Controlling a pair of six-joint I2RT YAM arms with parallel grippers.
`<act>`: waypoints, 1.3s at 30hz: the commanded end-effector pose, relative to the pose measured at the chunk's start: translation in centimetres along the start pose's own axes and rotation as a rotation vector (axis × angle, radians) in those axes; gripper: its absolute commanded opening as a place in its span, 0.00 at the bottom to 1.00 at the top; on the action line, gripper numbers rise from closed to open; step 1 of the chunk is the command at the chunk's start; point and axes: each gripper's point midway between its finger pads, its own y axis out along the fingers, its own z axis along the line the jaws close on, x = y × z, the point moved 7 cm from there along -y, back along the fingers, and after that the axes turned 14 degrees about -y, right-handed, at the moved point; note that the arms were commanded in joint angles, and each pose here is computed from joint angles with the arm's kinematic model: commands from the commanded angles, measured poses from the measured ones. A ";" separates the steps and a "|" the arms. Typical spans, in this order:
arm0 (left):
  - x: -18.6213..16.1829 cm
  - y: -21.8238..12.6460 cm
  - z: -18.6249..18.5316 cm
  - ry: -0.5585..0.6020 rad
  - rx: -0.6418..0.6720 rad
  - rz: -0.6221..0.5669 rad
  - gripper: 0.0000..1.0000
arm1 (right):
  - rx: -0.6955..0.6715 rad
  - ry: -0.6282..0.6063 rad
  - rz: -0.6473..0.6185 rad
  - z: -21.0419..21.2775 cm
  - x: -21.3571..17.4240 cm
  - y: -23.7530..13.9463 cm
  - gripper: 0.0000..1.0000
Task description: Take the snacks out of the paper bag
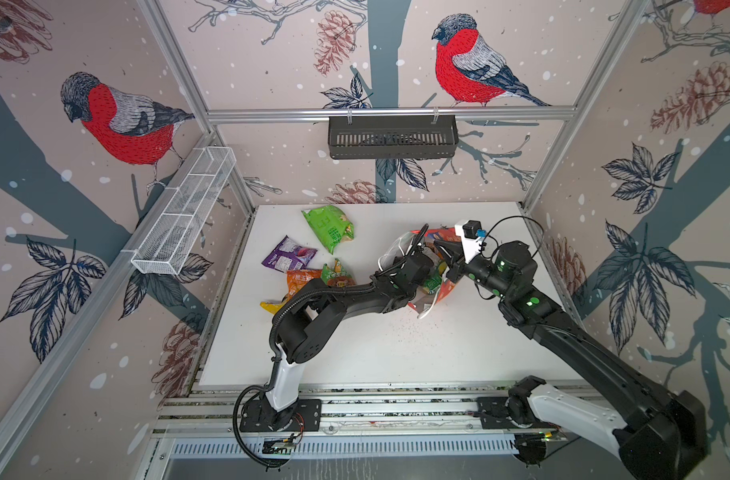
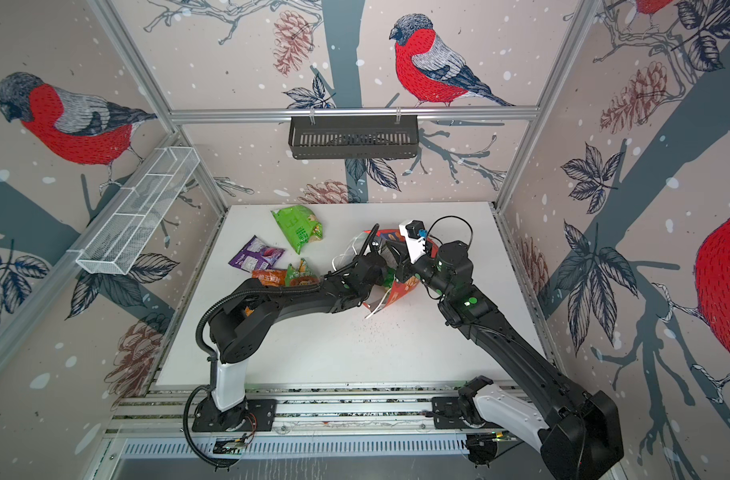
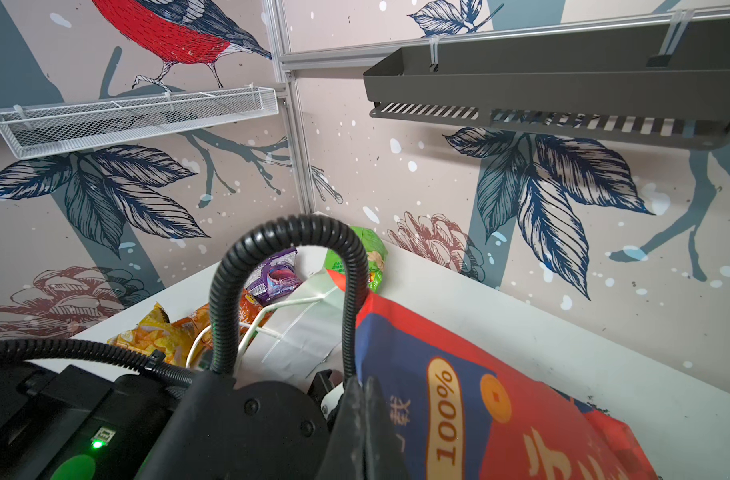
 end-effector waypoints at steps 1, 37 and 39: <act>0.5 0.0 0.5 -0.029 0.012 -0.014 0.00 | 0.028 0.006 -0.034 0.3 0.7 -0.2 0.00; 8.6 -10.2 2.5 -0.167 -0.163 -0.161 0.00 | -0.051 -0.004 0.047 0.3 -1.0 0.4 0.00; 8.9 -10.5 2.5 -0.166 -0.166 -0.169 0.00 | -0.061 -0.004 0.050 0.3 -1.1 0.4 0.00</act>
